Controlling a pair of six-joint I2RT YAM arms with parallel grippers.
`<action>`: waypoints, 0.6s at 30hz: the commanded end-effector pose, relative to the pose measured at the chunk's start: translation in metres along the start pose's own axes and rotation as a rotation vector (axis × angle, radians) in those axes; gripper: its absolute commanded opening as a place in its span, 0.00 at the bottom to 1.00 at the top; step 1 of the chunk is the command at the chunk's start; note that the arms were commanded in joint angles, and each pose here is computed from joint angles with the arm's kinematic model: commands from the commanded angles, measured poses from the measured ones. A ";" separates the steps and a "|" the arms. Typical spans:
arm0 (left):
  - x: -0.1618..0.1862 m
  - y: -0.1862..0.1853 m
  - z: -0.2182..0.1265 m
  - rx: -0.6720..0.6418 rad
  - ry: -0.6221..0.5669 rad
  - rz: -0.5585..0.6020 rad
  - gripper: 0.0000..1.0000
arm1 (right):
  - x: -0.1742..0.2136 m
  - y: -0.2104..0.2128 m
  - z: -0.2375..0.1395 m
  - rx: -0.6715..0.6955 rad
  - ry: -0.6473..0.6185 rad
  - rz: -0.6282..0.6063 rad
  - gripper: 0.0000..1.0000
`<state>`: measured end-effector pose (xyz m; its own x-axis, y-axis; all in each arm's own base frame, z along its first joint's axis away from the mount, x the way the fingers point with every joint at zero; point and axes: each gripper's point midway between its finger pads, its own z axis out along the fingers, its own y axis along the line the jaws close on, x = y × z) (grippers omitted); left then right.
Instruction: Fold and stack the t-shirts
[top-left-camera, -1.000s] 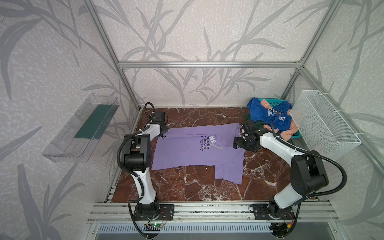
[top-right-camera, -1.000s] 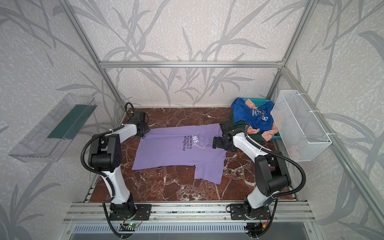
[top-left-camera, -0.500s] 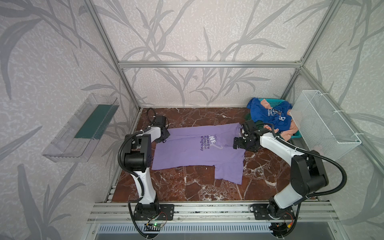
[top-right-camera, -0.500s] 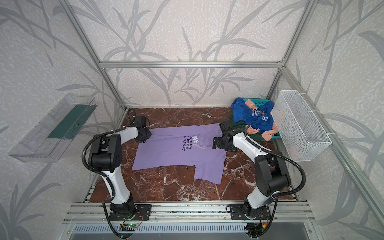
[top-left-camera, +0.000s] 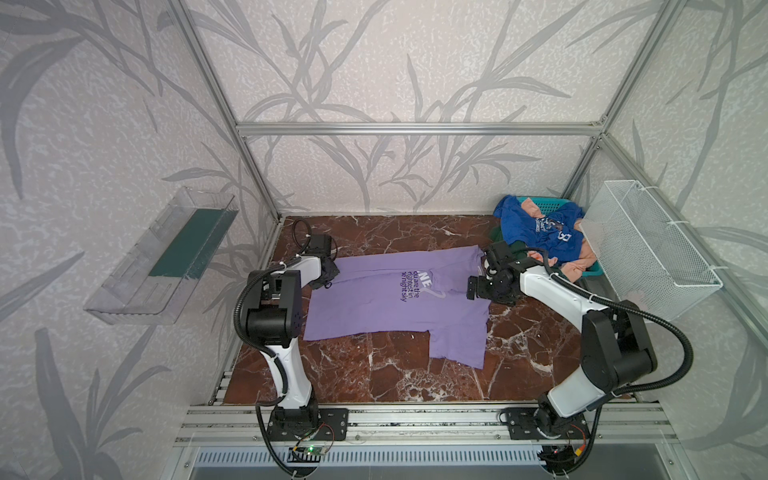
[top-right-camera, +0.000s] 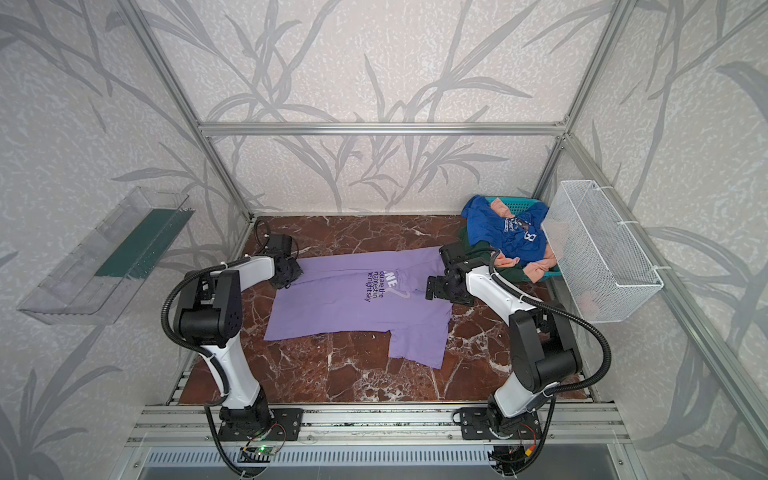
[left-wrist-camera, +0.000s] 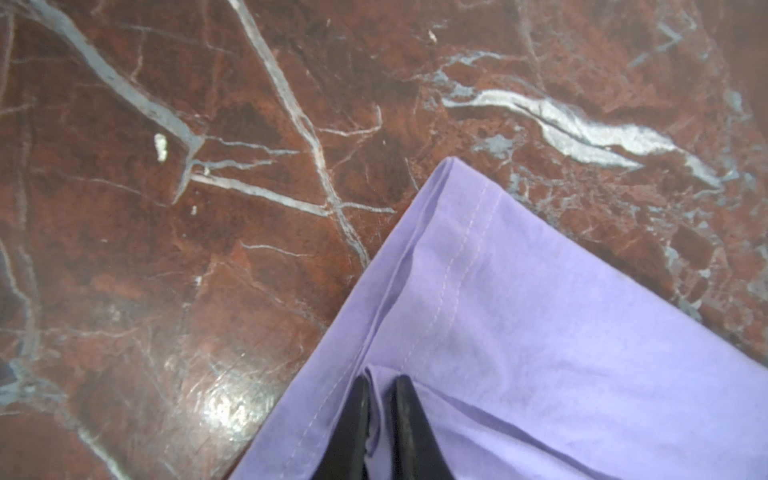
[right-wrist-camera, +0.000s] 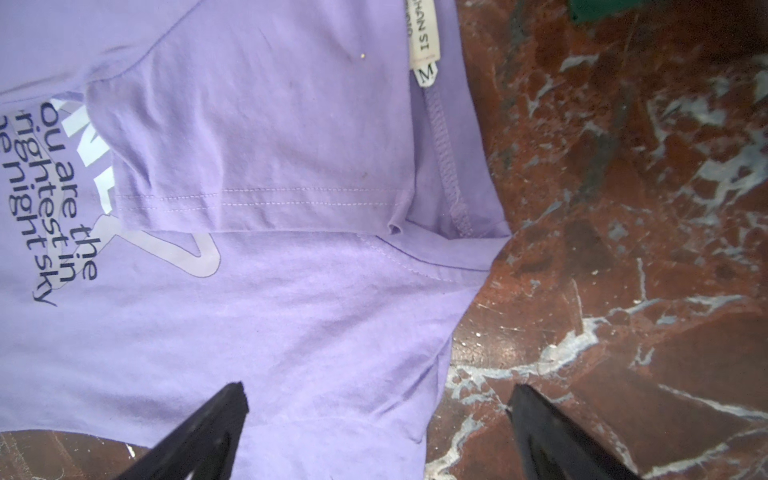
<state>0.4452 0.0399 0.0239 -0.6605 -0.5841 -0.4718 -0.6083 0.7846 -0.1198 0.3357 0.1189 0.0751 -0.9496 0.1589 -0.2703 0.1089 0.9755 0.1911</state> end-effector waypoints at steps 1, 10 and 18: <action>0.010 0.005 0.001 -0.015 0.029 0.004 0.09 | 0.005 -0.006 -0.001 0.013 0.011 0.000 0.99; -0.022 -0.013 -0.006 0.003 -0.023 0.034 0.00 | 0.006 -0.005 0.006 -0.002 0.023 0.014 0.99; -0.071 -0.051 -0.010 0.076 -0.101 0.079 0.00 | 0.006 -0.005 0.012 0.004 0.034 0.016 0.99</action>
<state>0.5084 0.0388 0.0703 -0.6337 -0.5346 -0.5591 -0.5451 0.8214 -0.1676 0.3345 0.1170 0.0663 -0.9543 0.1651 -0.2493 0.1190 0.9745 0.1901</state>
